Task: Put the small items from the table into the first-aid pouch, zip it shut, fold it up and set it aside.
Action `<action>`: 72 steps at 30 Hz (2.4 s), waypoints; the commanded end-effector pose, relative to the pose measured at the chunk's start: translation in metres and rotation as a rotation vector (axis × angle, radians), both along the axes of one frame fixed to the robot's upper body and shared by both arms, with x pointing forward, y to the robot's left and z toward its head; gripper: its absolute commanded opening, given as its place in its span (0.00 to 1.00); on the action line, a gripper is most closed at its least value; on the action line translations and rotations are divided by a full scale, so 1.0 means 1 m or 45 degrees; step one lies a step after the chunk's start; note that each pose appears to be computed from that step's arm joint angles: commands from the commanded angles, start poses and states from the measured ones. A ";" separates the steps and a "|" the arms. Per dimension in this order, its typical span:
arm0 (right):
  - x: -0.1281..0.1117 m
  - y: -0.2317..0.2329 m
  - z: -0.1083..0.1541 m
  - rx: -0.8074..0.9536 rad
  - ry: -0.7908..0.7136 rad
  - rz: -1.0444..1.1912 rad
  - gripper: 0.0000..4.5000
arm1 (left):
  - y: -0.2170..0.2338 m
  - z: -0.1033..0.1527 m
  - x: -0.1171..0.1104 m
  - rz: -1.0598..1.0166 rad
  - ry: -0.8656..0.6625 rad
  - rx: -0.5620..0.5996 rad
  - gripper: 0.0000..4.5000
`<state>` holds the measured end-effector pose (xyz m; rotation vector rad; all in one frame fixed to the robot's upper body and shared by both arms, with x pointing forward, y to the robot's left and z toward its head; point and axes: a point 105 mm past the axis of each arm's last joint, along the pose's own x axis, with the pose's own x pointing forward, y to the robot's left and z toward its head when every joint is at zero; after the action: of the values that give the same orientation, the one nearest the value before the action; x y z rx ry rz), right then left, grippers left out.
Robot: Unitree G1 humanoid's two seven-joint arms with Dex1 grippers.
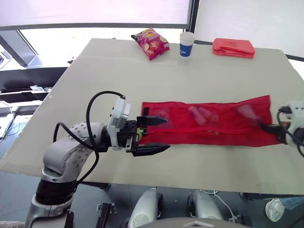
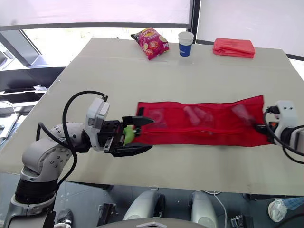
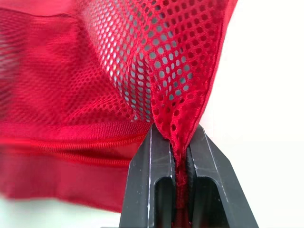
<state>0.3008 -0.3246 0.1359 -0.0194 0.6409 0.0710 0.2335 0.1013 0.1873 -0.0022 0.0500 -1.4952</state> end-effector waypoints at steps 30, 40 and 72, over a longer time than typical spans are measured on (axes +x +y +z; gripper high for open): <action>-0.091 0.139 0.126 -0.016 -0.747 1.197 0.96 | 0.022 -0.067 0.123 0.741 0.732 0.294 1.00; -0.107 0.159 0.125 0.051 -0.720 1.297 0.96 | -0.023 -0.061 0.110 0.513 1.050 0.162 1.00; -0.104 0.160 0.121 0.057 -0.707 1.268 0.96 | -0.045 -0.065 0.150 0.835 0.654 0.229 1.00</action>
<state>0.1987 -0.1640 0.2504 -0.2760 0.0552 1.0110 0.3826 0.0648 0.1190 -0.2323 0.5544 -0.7657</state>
